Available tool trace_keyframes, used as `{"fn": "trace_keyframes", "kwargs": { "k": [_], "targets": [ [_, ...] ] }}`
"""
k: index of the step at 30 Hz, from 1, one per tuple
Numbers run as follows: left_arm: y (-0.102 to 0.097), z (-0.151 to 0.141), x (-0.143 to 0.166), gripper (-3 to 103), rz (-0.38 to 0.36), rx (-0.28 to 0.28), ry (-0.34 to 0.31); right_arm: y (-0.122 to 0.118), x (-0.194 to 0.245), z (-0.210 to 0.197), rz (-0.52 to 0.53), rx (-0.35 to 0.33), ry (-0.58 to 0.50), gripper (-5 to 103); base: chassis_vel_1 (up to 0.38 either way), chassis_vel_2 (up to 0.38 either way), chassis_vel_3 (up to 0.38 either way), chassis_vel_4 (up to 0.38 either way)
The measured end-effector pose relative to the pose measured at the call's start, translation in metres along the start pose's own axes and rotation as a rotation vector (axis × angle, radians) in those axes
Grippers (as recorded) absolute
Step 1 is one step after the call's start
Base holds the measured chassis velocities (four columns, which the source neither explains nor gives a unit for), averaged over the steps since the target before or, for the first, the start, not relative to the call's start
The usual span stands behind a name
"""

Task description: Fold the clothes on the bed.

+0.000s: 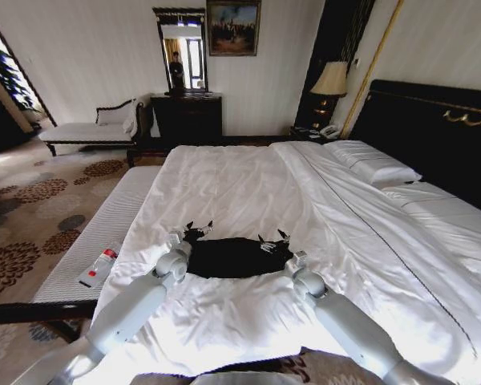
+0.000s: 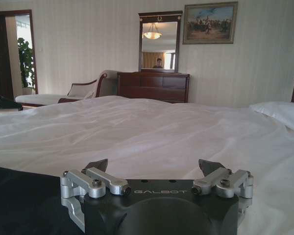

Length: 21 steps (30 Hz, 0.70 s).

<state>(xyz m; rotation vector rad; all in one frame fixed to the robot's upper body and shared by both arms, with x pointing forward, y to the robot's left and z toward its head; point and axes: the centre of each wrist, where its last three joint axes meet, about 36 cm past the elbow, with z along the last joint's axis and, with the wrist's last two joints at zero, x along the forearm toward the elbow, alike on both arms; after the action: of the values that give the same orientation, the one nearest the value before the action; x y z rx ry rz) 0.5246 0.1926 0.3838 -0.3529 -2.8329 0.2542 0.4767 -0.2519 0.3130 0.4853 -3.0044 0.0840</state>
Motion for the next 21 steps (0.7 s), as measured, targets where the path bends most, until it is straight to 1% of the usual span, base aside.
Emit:
{"fn": "trace_keyframes", "kwargs": {
  "k": [5, 6, 9, 11, 12, 14, 16, 18, 19, 20, 21],
  "targets": [
    [-0.005, 0.009, -0.004, 100, 0.02, -0.024, 0.027, 0.008, -0.006, 0.006, -0.013, 0.001, 0.01, 100, 0.0, 0.0, 0.0, 0.0],
    [-0.006, 0.017, 0.0, 100, 0.034, -0.038, 0.042, 0.014, -0.006, 0.011, -0.022, 0.005, 0.017, 100, 0.0, 0.0, 0.0, 0.0],
    [-0.006, 0.033, 0.016, 100, 0.056, -0.053, 0.066, 0.02, 0.0, 0.02, -0.035, 0.011, 0.03, 100, 0.0, 0.0, 0.0, 0.0],
    [-0.005, 0.035, 0.019, 100, 0.059, -0.055, 0.069, 0.021, 0.001, 0.022, -0.037, 0.012, 0.032, 100, 0.0, 0.0, 0.0, 0.0],
    [-0.002, 0.042, 0.027, 100, 0.064, -0.058, 0.077, 0.022, 0.005, 0.025, -0.042, 0.015, 0.038, 100, 0.0, 0.0, 0.0, 0.0],
    [0.009, 0.054, 0.042, 100, 0.058, -0.045, 0.091, 0.027, 0.016, 0.033, -0.054, 0.021, 0.048, 100, 0.0, 0.0, 0.0, 0.0],
    [0.012, 0.057, 0.047, 100, 0.052, -0.041, 0.094, 0.028, 0.019, 0.035, -0.057, 0.023, 0.051, 100, 0.0, 0.0, 0.0, 0.0],
    [0.026, 0.068, 0.063, 100, 0.028, -0.027, 0.101, 0.031, 0.029, 0.04, -0.065, 0.029, 0.06, 100, 0.0, 0.0, 0.0, 0.0],
    [0.028, 0.07, 0.066, 100, 0.024, -0.026, 0.101, 0.032, 0.031, 0.042, -0.066, 0.03, 0.061, 100, 0.0, 0.0, 0.0, 0.0],
    [0.033, 0.075, 0.076, 100, 0.016, -0.023, 0.105, 0.033, 0.037, 0.044, -0.067, 0.03, 0.064, 100, 0.0, 0.0, 0.0, 0.0],
    [0.033, 0.075, 0.076, 100, 0.016, -0.023, 0.105, 0.033, 0.037, 0.044, -0.067, 0.03, 0.064, 100, 0.0, 0.0, 0.0, 0.0]
  ]
}}
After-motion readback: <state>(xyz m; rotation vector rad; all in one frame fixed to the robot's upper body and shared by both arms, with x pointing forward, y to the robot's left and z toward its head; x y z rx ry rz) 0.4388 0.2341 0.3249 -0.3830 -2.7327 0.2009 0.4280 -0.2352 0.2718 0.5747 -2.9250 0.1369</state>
